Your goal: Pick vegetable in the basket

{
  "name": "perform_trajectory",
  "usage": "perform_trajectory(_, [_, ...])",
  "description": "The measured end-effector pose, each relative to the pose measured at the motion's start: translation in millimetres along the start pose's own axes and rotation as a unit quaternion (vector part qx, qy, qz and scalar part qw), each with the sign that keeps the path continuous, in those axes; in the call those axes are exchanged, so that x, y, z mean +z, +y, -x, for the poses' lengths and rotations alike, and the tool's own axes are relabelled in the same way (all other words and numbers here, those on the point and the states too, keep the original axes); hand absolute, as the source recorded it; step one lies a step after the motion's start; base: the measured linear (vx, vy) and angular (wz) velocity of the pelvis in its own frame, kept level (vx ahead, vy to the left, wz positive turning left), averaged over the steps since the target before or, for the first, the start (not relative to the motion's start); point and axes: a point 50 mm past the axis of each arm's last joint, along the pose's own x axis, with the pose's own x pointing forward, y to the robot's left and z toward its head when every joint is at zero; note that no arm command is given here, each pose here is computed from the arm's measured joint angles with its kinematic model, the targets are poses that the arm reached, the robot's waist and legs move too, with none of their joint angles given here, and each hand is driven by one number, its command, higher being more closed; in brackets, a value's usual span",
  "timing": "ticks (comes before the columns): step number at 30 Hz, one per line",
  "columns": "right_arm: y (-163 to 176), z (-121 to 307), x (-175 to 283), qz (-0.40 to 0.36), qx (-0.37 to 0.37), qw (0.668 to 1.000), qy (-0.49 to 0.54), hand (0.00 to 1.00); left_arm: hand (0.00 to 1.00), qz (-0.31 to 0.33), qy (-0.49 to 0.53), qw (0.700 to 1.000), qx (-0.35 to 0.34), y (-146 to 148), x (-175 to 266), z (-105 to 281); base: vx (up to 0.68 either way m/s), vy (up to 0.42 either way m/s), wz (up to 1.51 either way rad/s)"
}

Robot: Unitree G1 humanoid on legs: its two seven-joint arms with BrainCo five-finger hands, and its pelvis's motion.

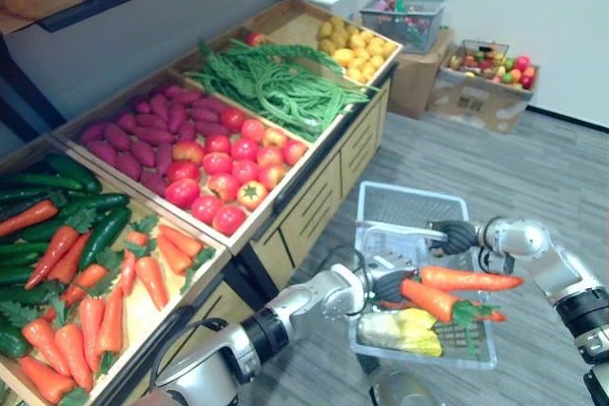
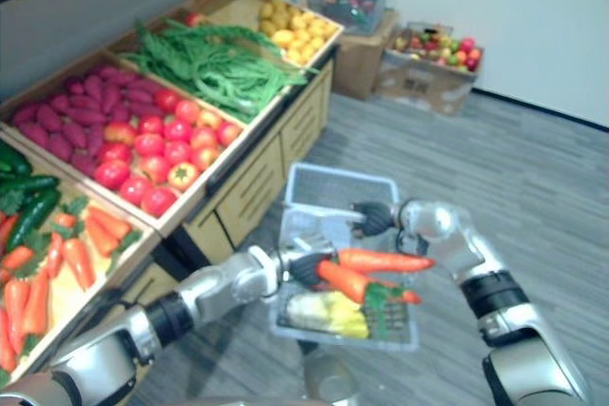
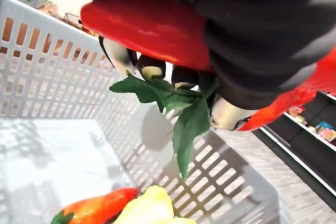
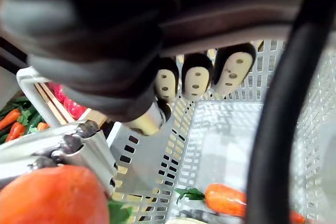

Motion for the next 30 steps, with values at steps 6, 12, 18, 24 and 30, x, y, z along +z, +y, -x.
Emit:
perform_trajectory(6, [3.9, -4.5, 7.1, 0.01, 0.021, 1.0, -0.004, 1.0, 1.0, -0.007, 0.002, 1.0, 0.005, 1.1, 2.3, -4.7, 0.0, -0.01, -0.04])
perform_trajectory(12, [4.2, -6.8, 15.2, 0.026, 0.022, 0.999, -0.011, 1.0, 0.0, 0.006, 0.036, 0.999, -0.006, -6.9, -7.6, -7.6, 0.0, 0.0, 0.0])
perform_trajectory(18, [11.0, -12.0, 21.2, 0.038, 0.045, 0.998, -0.019, 1.0, 0.0, -0.018, 0.059, 0.998, -0.029, -15.0, -14.6, -7.6, 0.01, -0.003, -0.01])
perform_trajectory(24, [10.6, -12.3, 24.4, 0.043, 0.044, 0.998, -0.023, 1.0, 0.0, -0.004, 0.086, 0.993, -0.082, -26.2, -17.9, -9.9, 0.0, 0.0, 0.0])
perform_trajectory(30, [11.5, -13.8, 23.8, 0.039, 0.045, 0.998, -0.019, 1.0, 0.0, -0.001, 0.094, 0.991, -0.098, -33.4, -18.8, -8.2, 0.0, -0.004, 0.01])
